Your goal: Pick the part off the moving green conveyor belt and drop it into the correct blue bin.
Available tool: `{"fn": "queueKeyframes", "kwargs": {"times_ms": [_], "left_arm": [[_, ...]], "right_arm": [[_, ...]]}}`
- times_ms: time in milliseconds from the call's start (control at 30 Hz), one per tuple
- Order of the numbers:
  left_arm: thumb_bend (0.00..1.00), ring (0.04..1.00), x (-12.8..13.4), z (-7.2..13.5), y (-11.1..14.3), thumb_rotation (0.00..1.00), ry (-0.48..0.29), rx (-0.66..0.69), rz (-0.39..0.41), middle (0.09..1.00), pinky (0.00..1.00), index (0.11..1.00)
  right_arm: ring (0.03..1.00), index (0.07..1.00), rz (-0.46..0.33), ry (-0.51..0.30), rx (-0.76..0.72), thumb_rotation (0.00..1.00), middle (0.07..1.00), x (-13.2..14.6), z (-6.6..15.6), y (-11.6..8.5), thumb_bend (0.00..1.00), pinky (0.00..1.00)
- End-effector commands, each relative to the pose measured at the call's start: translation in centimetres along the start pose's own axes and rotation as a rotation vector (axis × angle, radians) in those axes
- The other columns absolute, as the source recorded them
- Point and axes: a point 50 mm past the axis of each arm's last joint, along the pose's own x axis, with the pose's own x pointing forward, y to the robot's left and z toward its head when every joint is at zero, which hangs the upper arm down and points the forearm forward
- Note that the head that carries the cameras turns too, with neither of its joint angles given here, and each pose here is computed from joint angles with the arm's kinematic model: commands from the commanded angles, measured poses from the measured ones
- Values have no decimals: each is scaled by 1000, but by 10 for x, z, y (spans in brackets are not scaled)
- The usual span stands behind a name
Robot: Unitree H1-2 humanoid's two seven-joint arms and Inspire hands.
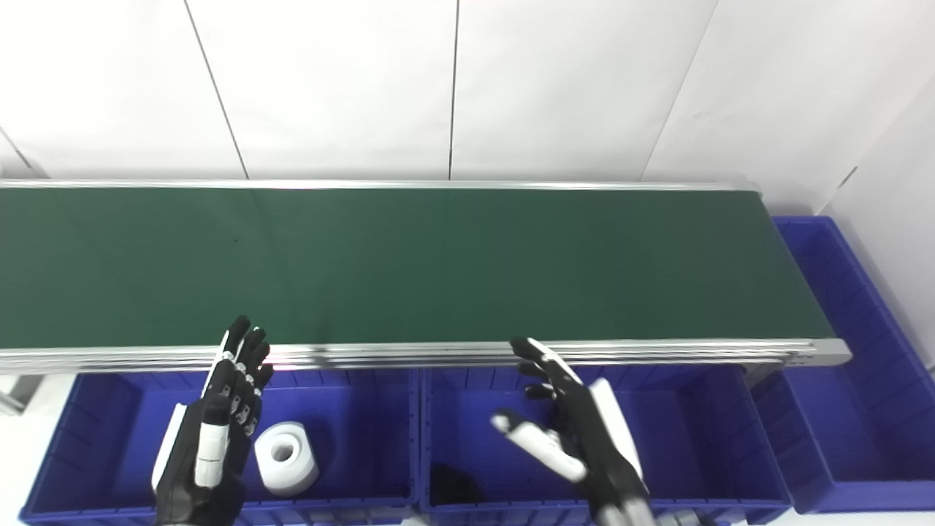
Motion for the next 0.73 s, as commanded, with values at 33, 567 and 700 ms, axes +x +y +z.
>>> {"fn": "queueKeyframes", "kwargs": {"times_ms": [33, 567, 700], "left_arm": [[824, 1000, 11, 8, 12, 882, -199, 141, -50, 1000, 1000, 1000], [814, 1000, 10, -22, -5, 933, -267, 296, 45, 1000, 1000, 1000], [817, 1000, 9, -22, -6, 951, -278, 321, 53, 1000, 1000, 1000]], "right_arm": [[848, 860, -171, -308, -26, 893, 864, 7, -10, 7, 762, 804], [936, 960, -162, -271, -38, 922, 964, 30, -59, 12, 804, 895], [946, 964, -153, -267, -64, 926, 972, 29, -60, 13, 802, 904]]}}
